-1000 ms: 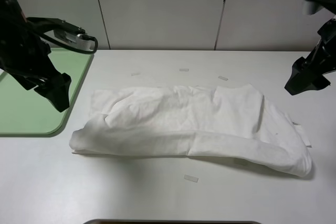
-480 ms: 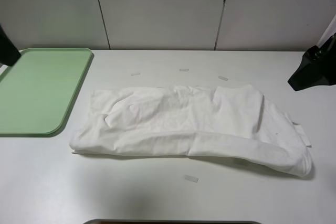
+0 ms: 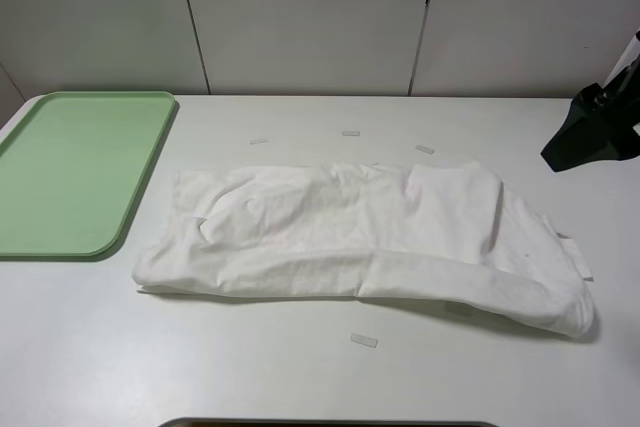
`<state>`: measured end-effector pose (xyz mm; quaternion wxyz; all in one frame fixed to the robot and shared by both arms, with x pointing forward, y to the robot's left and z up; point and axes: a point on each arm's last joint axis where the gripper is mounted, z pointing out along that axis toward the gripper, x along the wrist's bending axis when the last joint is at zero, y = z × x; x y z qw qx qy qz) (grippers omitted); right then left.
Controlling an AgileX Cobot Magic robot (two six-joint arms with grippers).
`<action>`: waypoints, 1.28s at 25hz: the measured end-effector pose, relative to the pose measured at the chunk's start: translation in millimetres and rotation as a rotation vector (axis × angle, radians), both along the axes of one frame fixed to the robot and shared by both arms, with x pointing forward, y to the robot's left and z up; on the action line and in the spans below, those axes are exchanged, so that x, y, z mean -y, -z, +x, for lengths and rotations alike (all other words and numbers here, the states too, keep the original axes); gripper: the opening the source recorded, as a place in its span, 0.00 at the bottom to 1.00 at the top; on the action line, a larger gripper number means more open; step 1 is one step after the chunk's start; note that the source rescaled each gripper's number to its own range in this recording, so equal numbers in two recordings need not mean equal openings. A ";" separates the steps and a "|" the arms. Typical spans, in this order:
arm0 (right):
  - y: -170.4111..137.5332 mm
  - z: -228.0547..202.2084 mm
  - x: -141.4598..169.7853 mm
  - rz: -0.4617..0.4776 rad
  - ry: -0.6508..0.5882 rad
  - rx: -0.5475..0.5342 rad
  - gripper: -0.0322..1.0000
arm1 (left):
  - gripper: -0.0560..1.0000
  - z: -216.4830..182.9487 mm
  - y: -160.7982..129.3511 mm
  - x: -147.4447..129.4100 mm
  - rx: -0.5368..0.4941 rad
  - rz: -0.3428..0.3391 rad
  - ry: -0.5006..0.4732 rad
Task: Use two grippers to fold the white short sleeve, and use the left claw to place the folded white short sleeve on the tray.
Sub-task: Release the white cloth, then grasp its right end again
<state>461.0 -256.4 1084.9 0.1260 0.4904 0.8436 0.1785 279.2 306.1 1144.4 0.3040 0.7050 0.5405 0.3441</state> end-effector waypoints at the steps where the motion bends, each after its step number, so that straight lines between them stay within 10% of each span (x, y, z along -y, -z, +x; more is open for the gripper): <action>1: 0.0 0.0 0.0 0.000 0.001 0.000 1.00 | 0.99 -9.0 4.6 -2.8 0.024 -0.007 -0.002; 14: -0.2 0.5 -0.1 0.003 0.003 0.005 1.00 | 0.98 -49.4 84.2 -3.7 0.079 -0.145 0.059; 32: -1.9 3.6 -1.1 0.033 0.045 0.035 1.00 | 0.98 -43.1 89.1 -1.9 0.106 -0.183 0.034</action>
